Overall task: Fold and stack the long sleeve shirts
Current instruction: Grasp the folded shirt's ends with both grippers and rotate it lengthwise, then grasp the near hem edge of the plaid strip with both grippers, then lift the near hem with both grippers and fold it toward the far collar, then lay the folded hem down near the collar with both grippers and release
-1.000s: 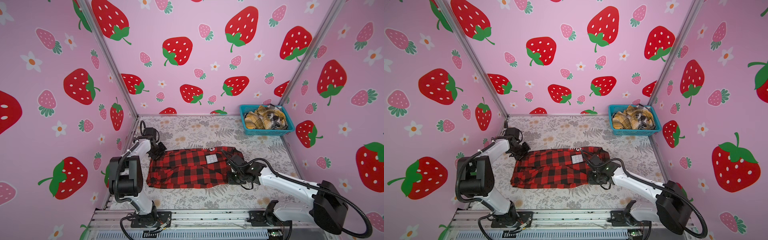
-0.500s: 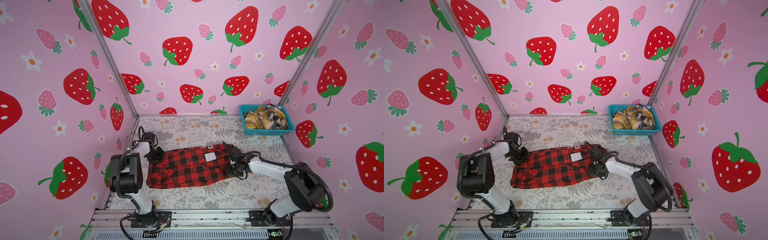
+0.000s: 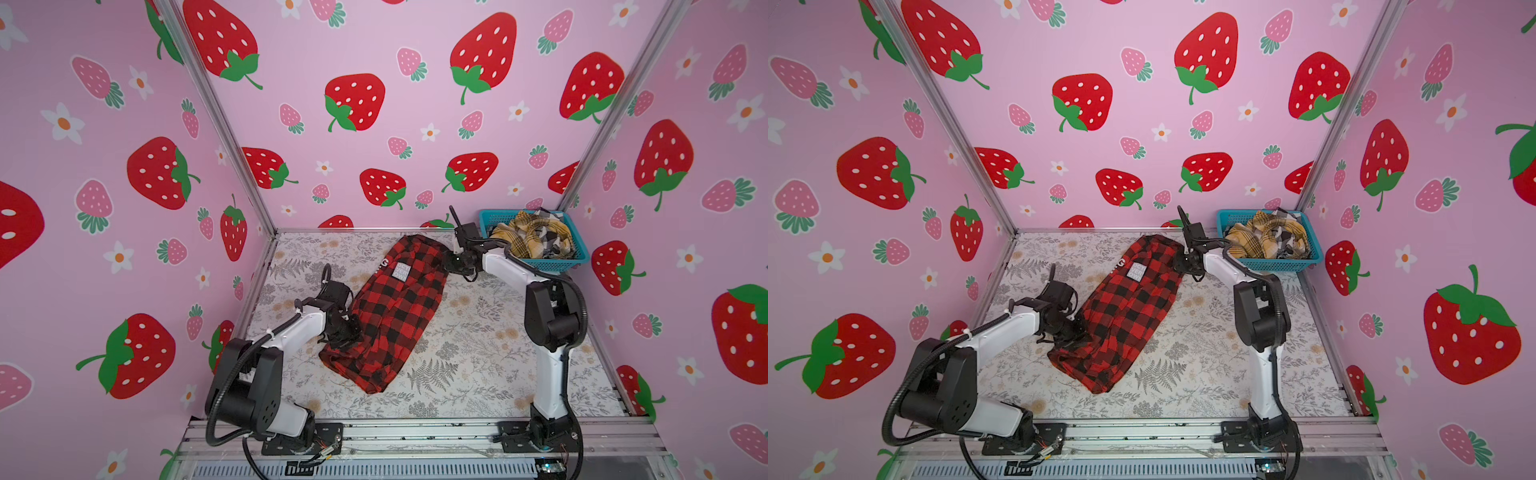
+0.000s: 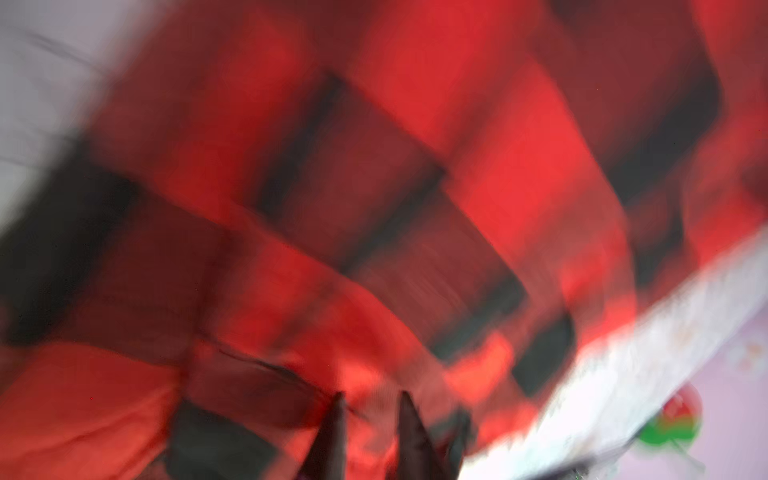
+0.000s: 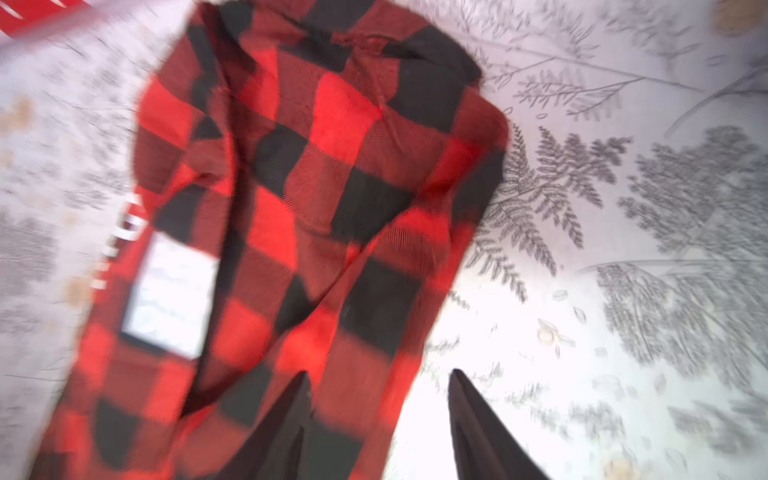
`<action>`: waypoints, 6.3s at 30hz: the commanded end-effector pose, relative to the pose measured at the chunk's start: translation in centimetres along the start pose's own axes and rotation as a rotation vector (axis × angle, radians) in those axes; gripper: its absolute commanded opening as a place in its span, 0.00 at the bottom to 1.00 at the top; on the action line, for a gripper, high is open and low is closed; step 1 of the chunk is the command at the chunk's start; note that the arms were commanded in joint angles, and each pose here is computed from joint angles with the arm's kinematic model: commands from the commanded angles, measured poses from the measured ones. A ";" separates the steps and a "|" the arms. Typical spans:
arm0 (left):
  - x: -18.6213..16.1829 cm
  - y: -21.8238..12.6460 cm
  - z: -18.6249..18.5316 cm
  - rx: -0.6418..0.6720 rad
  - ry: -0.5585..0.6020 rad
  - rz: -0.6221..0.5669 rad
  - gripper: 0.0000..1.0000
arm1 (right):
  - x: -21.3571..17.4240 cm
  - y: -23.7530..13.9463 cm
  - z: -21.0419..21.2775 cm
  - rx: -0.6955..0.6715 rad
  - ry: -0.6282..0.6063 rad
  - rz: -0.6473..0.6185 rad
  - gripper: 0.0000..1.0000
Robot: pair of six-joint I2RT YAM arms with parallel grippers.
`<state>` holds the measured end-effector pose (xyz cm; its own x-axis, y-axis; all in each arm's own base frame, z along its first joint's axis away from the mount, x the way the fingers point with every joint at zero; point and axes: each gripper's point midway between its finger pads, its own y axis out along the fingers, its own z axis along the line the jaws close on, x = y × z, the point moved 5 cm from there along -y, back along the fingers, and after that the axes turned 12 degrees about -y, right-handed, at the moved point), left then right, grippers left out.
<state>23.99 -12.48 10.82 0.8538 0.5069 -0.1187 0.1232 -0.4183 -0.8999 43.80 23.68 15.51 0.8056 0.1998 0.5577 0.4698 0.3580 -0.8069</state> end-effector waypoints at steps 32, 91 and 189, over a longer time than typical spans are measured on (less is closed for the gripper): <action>-1.2 2.5 4.6 0.064 -0.163 0.171 0.33 | -6.2 2.1 7.8 -0.017 -0.127 0.200 0.53; -3.3 4.9 3.7 0.036 -0.136 0.294 0.49 | -29.4 -5.9 8.1 0.336 0.356 0.399 0.54; 3.3 4.7 -8.1 -0.042 -0.025 0.139 0.32 | -19.4 -4.0 6.6 0.125 -0.089 0.312 0.20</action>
<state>34.25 -18.54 8.03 0.8279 0.5050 -0.2440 0.0470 -0.4959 -0.8671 27.15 24.66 7.88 0.8606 0.3873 0.3308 0.1808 0.3748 -0.9093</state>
